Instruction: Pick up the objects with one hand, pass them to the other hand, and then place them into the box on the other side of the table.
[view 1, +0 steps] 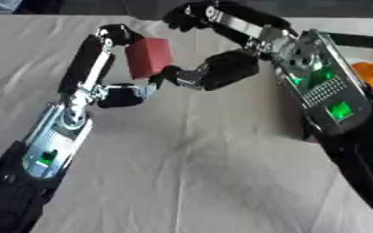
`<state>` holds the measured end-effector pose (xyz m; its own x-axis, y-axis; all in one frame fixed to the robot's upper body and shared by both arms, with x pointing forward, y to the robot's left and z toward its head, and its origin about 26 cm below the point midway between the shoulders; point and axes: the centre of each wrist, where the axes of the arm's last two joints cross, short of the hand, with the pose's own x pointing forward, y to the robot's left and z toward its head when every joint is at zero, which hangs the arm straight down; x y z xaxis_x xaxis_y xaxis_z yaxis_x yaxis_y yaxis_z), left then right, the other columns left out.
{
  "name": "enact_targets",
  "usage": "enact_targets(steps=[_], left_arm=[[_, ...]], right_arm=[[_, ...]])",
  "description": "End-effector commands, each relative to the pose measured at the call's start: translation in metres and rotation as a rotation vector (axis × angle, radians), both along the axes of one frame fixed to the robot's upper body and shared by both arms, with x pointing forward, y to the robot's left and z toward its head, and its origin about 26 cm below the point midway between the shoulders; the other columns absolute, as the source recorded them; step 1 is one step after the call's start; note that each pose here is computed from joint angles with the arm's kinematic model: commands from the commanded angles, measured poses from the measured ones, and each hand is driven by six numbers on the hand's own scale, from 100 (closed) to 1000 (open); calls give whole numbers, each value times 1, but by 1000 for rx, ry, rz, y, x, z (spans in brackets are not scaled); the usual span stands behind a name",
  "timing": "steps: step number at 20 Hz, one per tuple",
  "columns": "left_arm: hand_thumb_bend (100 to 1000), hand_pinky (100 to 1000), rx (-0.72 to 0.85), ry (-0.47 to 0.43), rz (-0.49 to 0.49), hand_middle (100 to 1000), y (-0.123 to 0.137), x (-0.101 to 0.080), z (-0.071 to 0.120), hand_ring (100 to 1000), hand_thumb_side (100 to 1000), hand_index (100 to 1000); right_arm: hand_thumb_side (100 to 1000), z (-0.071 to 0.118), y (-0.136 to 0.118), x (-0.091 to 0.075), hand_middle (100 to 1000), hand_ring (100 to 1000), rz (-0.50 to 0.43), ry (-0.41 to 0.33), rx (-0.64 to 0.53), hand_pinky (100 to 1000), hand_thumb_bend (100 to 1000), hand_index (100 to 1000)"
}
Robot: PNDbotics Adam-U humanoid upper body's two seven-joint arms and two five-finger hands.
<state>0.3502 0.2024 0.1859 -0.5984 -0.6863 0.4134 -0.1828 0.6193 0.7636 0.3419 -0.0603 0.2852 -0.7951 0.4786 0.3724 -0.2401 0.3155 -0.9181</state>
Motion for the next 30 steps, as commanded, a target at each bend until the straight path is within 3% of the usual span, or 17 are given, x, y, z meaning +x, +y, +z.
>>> enact_targets(steps=[1, 19, 30], left_arm=[[105, 748, 2, -27, -32, 530, -4, -5, 11, 662, 100, 508], [100, 730, 7, -35, -68, 517, -11, -10, 15, 648, 100, 501], [102, 726, 8, -37, -72, 512, -8, -11, 15, 646, 100, 498]], right_arm=[[351, 6, 5, -4, 826, 883, 0, -67, -10, 949, 372, 884], [363, -1, 16, -4, 824, 883, 5, -112, -57, 947, 365, 879], [305, -1, 17, 1, 829, 886, 13, -120, -113, 949, 340, 889]])
